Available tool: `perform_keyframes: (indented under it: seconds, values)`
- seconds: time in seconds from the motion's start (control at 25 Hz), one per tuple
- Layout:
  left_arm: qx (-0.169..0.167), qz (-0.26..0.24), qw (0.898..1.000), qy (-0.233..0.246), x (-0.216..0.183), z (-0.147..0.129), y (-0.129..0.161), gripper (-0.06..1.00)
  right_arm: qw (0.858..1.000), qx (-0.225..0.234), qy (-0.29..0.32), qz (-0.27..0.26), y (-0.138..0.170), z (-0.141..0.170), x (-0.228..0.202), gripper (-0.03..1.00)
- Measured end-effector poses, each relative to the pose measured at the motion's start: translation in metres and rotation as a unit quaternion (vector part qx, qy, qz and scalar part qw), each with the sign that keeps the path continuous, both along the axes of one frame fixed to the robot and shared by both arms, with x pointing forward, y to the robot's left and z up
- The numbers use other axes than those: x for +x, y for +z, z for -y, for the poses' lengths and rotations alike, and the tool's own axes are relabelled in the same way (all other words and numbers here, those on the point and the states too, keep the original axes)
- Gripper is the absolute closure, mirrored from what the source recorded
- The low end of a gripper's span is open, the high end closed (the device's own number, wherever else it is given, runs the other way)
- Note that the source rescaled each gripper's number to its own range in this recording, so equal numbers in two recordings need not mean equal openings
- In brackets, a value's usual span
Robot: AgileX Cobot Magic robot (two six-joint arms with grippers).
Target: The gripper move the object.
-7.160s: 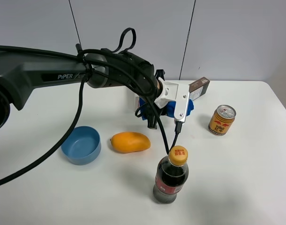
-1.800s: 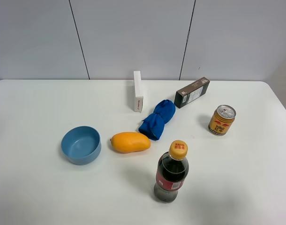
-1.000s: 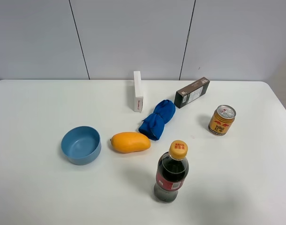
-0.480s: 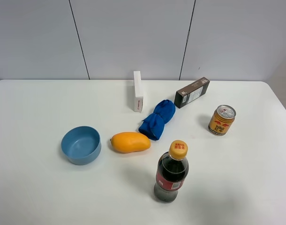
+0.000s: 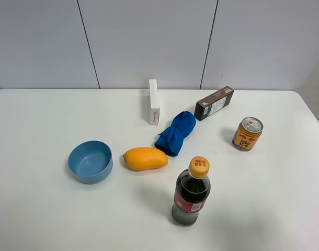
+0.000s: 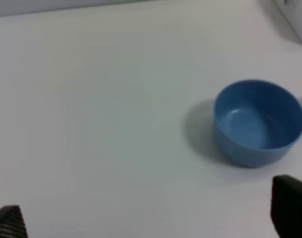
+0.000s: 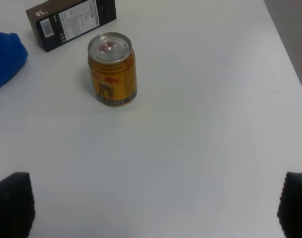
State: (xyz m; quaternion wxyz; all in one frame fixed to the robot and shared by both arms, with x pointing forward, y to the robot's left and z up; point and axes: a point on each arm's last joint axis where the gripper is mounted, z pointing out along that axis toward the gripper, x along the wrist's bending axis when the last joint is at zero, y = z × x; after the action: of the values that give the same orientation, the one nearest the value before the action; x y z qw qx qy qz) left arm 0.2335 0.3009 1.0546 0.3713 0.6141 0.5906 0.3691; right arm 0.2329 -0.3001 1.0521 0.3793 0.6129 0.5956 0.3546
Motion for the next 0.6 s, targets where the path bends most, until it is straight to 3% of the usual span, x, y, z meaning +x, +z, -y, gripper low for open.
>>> perform_keyframes:
  seconds: [0.28, 0.6]
  values:
    - [0.000, 0.005, 0.999, 0.045, -0.0014, 0.0006, 0.0000, -0.05, 1.000, 0.000, 0.000, 0.000, 0.0000, 0.0000, 0.0000, -0.03]
    - [0.000, 0.005, 0.999, 0.049, -0.0014, 0.0006, 0.0000, -0.05, 1.000, 0.000, 0.000, 0.000, 0.0000, 0.0000, 0.0000, -0.03]
